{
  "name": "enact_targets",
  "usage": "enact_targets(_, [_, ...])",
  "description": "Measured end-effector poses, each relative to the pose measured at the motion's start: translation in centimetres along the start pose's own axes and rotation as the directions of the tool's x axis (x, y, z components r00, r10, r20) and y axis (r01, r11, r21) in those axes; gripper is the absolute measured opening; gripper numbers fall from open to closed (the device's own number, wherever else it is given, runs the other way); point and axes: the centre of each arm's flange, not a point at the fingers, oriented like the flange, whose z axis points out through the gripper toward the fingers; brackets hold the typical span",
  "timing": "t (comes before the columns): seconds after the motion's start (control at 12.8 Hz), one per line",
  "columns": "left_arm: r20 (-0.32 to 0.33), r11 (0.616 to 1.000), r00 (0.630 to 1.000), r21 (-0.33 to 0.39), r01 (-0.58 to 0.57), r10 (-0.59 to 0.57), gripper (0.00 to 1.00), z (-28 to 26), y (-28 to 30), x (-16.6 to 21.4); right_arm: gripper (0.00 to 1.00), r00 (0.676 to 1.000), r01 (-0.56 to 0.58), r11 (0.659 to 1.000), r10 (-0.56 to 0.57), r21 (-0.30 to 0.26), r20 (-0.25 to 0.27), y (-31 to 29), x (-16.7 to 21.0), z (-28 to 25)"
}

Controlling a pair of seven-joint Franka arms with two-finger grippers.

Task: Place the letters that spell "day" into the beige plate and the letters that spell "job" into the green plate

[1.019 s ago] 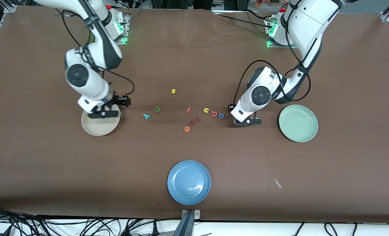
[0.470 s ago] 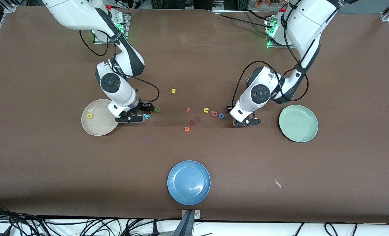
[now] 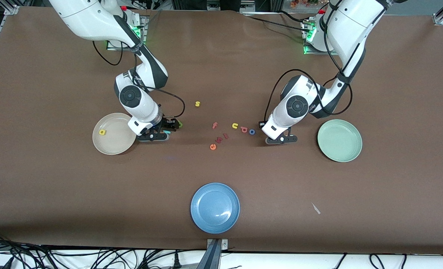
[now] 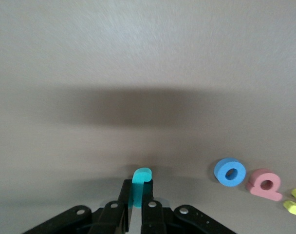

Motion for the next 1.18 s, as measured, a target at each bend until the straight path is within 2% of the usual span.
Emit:
enact_targets(0.24, [0.047,0.998,0.999,0.059,-0.002,-0.001,0.08,-8.3,-3.8,2.5,0.81,1.0,0.003,1.0,-0.003,0.003,-0.001,-0.1,-0.1,0.6])
enact_targets(0.31, [0.07,0.997,0.997,0.068,-0.022,0.017,0.08,-10.6,-6.5,3.5,0.8,1.0,0.006,1.0,-0.006,0.002,-0.002,-0.1,-0.1,0.6])
enact_targets(0.39, [0.09,0.996,0.995,0.072,-0.049,0.042,0.08,-12.1,-9.6,4.5,0.73,1.0,0.012,1.0,-0.012,-0.002,-0.005,-0.1,-0.1,0.6])
enact_targets(0.47, [0.102,0.994,0.992,0.08,-0.08,0.072,0.08,-12.7,-13.0,5.5,0.72,1.0,0.02,1.0,-0.02,-0.006,-0.007,-0.1,-0.1,0.6])
enact_targets(0.71, [0.124,0.978,0.983,0.144,-0.153,0.136,0.08,-11.3,-21.3,7.9,0.69,0.999,0.031,0.999,-0.031,-0.014,-0.01,0.0,-0.1,0.6])
enact_targets(0.86, [0.132,0.973,0.979,0.149,-0.176,0.156,0.08,-8.0,-24.1,9.1,0.55,0.999,0.038,0.999,-0.039,-0.02,-0.014,0.1,0.0,0.6])
enact_targets(0.94, [0.136,0.973,0.977,0.145,-0.181,0.161,0.08,-6.0,-24.6,9.6,0.54,0.999,0.039,0.999,-0.039,-0.02,-0.014,0.1,0.0,0.6])
enact_targets(1.1, [0.156,0.973,0.973,0.131,-0.192,0.171,0.23,-3.2,-24.5,9.8,0.51,0.999,0.04,0.999,-0.04,-0.023,-0.015,0.2,0.0,0.6])
enact_targets(1.18, [0.158,0.973,0.972,0.129,-0.193,0.172,0.37,-3.0,-24.4,9.8,0.5,0.999,0.041,0.999,-0.042,-0.023,-0.015,0.2,0.0,0.6])
